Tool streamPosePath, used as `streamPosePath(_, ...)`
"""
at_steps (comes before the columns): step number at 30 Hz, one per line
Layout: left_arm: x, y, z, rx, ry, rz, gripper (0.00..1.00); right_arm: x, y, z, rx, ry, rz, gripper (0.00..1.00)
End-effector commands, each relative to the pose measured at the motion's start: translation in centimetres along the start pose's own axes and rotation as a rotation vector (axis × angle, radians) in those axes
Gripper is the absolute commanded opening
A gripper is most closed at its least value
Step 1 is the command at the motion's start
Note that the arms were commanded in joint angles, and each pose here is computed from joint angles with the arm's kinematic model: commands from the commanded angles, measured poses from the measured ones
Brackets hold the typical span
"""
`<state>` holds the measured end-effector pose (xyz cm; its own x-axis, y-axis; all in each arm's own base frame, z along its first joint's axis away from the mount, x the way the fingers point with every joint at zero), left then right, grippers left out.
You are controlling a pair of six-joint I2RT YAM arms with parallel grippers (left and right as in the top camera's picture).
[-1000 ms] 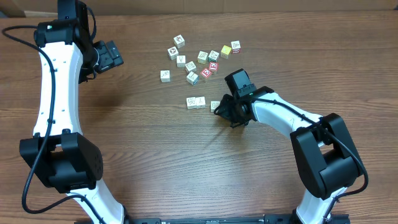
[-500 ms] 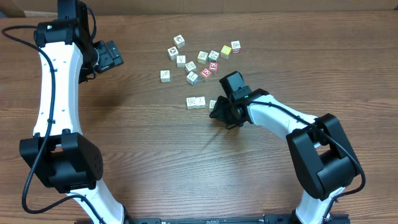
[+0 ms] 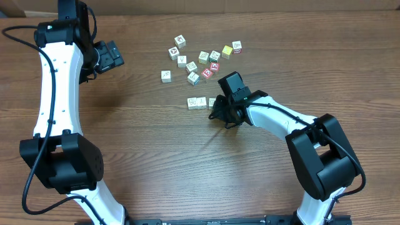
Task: Form a horizontal line
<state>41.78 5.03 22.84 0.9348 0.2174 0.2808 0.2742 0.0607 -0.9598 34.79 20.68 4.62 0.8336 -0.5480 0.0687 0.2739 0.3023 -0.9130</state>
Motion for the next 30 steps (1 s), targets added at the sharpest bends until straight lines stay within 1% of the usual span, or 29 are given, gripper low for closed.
streamPosePath(1,0.10,-0.37,-0.54,-0.009,0.003,-0.012,1.00,-0.18,1.01,-1.31,-0.049,-0.003,-0.007,0.04)
streamPosePath(30,0.10,-0.37,-0.54,-0.009,0.003,-0.012,1.00,-0.31,1.00,-1.43,-0.054,-0.002,0.001,0.04)
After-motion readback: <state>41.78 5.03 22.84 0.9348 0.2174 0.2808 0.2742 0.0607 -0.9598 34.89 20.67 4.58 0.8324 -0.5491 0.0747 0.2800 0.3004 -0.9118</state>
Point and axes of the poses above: each gripper's point midway between its finger pads, its own y axis out along the fingers, its own z axis along the line the jaws close on, x = y × z, the point moved 5 cm from there along -y, back along the fingers, and after that the axes turned 15 degrees about y, right-handed, at the moved point
